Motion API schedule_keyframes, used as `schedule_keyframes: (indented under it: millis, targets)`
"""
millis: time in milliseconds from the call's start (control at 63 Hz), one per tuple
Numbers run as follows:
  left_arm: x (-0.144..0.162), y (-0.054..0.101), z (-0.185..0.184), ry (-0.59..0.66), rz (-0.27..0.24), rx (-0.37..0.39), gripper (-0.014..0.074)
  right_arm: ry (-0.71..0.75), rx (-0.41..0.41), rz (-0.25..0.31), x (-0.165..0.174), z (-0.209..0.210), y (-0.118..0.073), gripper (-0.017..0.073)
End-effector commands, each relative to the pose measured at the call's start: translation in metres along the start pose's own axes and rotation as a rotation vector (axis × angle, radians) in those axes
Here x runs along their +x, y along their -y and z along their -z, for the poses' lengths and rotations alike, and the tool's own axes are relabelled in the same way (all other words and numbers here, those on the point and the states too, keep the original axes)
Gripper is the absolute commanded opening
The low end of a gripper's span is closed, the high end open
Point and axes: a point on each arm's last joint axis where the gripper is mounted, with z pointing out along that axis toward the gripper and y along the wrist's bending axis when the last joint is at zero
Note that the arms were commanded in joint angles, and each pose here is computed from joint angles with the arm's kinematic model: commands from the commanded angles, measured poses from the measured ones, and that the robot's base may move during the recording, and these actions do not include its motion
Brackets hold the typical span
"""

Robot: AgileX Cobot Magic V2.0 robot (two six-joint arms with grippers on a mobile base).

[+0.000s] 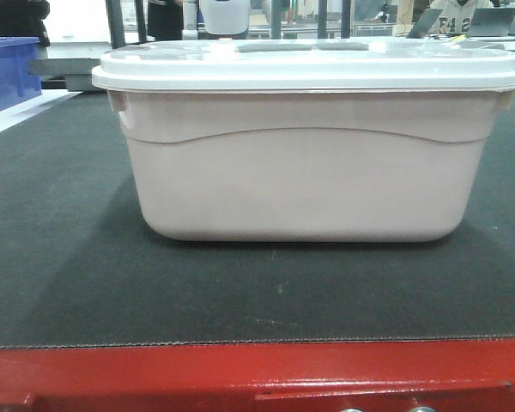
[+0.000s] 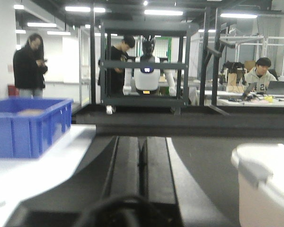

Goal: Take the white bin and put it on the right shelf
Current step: 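Move both grippers to the lid rim handles at the bin's ends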

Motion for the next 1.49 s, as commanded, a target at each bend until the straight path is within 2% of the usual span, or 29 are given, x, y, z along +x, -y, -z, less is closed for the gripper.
schedule_keyframes:
  millis: [0, 64, 127, 286, 334, 413, 492, 604, 667, 746, 826, 905, 953, 1064, 1080, 1096, 1255, 1350, 1477]
  targets:
    - [-0.046, -0.001, -0.014, 0.05, -0.011, -0.002, -0.0094, 0.102, -0.005, 0.009, -0.048, -0.007, -0.003, 0.0078]
    - [-0.061, 0.0, -0.024, 0.003, -0.006, 0.005, -0.005, 0.076, -0.004, 0.008, -0.061, -0.015, -0.004, 0.0111]
    - [-0.075, 0.0, -0.039, -0.052, 0.02, 0.015, 0.0022, 0.063, -0.003, 0.006, -0.075, -0.026, -0.004, 0.0182]
    - [-0.078, 0.003, -0.075, -0.226, 0.078, 0.043, 0.0283, -0.028, 0.002, 0.006, -0.08, -0.059, -0.005, 0.0463]
    - [-0.075, 0.005, -0.084, -0.262, 0.096, 0.055, 0.0338, -0.062, 0.004, 0.006, -0.078, -0.068, -0.004, 0.0549]
    - [-0.07, 0.009, -0.1, -0.323, 0.158, 0.082, 0.0393, -0.149, 0.009, 0.003, -0.073, -0.084, -0.004, 0.0644]
    - [-0.068, 0.015, -0.114, -0.386, 0.237, 0.117, 0.0403, -0.245, 0.016, -0.052, -0.07, -0.098, -0.004, 0.0631]
    - [-0.071, 0.023, -0.133, -0.478, 0.317, 0.166, 0.0403, -0.41, 0.023, -0.19, -0.073, -0.12, -0.008, 0.0632]
    - [-0.074, 0.028, -0.146, -0.535, 0.374, 0.198, 0.0403, -0.524, 0.017, -0.245, -0.074, -0.133, -0.011, 0.0632]
    - [-0.083, 0.035, -0.166, -0.579, 0.41, 0.248, 0.0403, -0.657, -0.005, -0.315, -0.079, -0.153, -0.017, 0.0632]
    - [-0.084, 0.042, -0.187, -0.621, 0.401, 0.321, 0.0403, -0.75, -0.031, -0.347, -0.086, -0.174, -0.022, 0.0632]
    - [-0.082, 0.048, -0.208, -0.656, 0.426, 0.391, 0.0403, -0.84, -0.07, -0.355, -0.088, -0.197, -0.026, 0.0632]
    - [-0.078, 0.049, -0.221, -0.68, 0.455, 0.439, 0.0403, -0.891, -0.107, -0.366, -0.088, -0.211, -0.029, 0.0632]
    - [-0.06, 0.044, -0.246, -0.721, 0.568, 0.535, 0.0403, -0.965, -0.238, -0.417, -0.084, -0.237, -0.03, 0.0632]
    - [-0.057, 0.043, -0.248, -0.723, 0.583, 0.546, 0.0403, -0.972, -0.257, -0.433, -0.081, -0.24, -0.029, 0.0632]
    - [-0.054, 0.041, -0.251, -0.727, 0.618, 0.569, 0.0403, -0.974, -0.277, -0.449, -0.08, -0.243, -0.028, 0.0632]
    - [-0.017, 0.025, -0.274, -0.788, 0.771, 0.695, 0.0402, -0.972, -0.407, -0.596, -0.062, -0.263, -0.001, 0.0632]
    - [0.006, 0.019, -0.284, -0.824, 0.838, 0.742, 0.0402, -0.971, -0.474, -0.667, -0.045, -0.274, 0.023, 0.0632]
    - [0.032, 0.019, -0.293, -0.868, 0.891, 0.789, 0.04, -0.98, -0.537, -0.765, -0.014, -0.287, 0.045, 0.0632]
